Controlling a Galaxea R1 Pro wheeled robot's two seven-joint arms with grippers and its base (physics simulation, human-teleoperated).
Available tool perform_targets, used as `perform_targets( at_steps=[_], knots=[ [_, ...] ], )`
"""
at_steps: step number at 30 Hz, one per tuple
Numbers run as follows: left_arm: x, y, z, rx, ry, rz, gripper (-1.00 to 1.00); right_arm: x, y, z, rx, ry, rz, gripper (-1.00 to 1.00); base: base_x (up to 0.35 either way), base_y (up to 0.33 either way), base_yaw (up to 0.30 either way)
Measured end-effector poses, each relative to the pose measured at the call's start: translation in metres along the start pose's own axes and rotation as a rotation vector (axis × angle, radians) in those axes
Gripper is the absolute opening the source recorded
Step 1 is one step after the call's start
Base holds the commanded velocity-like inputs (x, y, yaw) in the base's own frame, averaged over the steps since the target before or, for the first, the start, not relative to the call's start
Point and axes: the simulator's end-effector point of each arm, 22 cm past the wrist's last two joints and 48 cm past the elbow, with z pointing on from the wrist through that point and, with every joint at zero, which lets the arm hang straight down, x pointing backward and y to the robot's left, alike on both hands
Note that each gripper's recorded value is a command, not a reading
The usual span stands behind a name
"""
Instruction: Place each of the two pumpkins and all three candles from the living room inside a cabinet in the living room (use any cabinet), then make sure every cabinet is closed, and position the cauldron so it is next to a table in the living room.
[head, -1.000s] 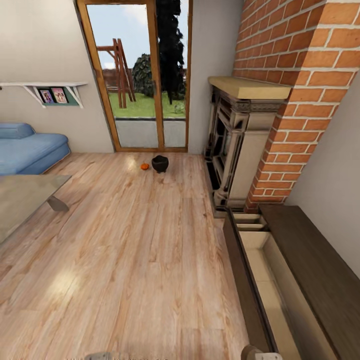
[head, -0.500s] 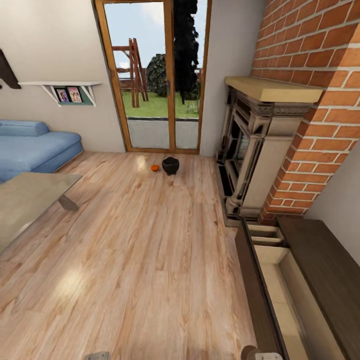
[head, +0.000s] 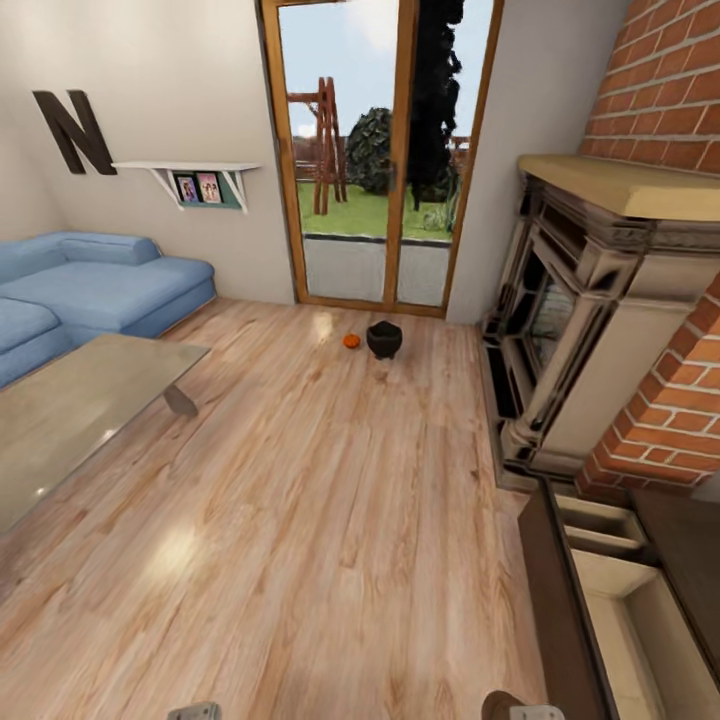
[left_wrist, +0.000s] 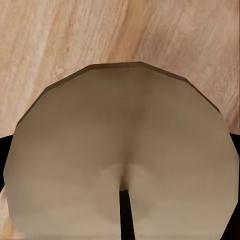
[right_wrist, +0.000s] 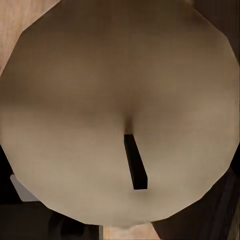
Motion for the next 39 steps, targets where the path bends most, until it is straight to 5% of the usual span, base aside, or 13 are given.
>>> perform_targets(
  at_steps=[12, 39],
  knots=[
    [0.0001, 0.0001, 0.0000, 0.000, 0.000, 0.000, -1.00, -0.0004, -0.0004, 0.0001, 0.000, -0.001, 0.000, -1.00, 0.336, 0.000, 0.272],
    [0.0001, 0.0001, 0.0000, 0.000, 0.000, 0.000, -1.00, 0.0000, -0.0004, 0.0001, 0.000, 0.000, 0.001, -1.00, 0.317, 0.114, -0.002]
  ],
)
